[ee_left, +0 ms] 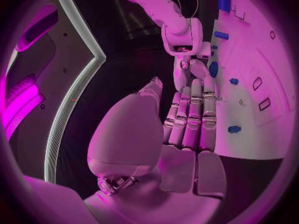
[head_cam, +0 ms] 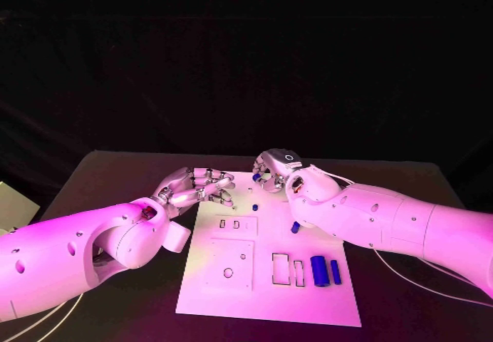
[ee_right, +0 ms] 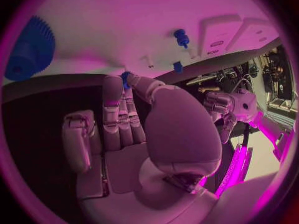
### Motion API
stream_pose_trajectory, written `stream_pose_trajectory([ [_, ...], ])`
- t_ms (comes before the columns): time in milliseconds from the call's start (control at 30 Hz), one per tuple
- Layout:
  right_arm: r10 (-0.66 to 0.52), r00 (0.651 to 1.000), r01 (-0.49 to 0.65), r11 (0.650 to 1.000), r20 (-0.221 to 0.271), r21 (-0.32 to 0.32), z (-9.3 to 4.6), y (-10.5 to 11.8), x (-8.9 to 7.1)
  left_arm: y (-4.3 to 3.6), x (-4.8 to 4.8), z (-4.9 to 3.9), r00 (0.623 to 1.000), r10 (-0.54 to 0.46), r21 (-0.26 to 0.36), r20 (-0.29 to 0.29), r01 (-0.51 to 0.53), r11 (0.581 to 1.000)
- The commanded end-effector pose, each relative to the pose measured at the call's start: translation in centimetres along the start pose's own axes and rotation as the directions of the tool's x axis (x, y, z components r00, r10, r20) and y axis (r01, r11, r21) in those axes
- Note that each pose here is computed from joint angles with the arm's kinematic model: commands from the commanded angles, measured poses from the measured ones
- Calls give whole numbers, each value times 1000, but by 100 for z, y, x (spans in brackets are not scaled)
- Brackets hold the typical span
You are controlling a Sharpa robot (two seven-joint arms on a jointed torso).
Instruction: Assemble the parts on the task board
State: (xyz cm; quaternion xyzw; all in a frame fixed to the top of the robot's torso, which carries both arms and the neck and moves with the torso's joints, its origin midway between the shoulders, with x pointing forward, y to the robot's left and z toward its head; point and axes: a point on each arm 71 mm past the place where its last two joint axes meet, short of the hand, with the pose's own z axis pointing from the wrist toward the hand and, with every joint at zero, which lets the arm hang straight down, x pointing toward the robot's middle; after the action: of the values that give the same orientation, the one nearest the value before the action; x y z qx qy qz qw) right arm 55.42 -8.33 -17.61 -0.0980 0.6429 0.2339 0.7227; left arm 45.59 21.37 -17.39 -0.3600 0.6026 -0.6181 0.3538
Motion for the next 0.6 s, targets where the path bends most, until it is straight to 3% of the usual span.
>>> stream_pose_trajectory([
  [33,-5,1000,5,1000,-15,-15,2,27,13,-18,16,11,1000,-6,10,-9,6,1000],
  [600,-22,999,22,1000,-44,-15,47,25,42,-17,34,19,1000,-8,9,-16,8,1000],
])
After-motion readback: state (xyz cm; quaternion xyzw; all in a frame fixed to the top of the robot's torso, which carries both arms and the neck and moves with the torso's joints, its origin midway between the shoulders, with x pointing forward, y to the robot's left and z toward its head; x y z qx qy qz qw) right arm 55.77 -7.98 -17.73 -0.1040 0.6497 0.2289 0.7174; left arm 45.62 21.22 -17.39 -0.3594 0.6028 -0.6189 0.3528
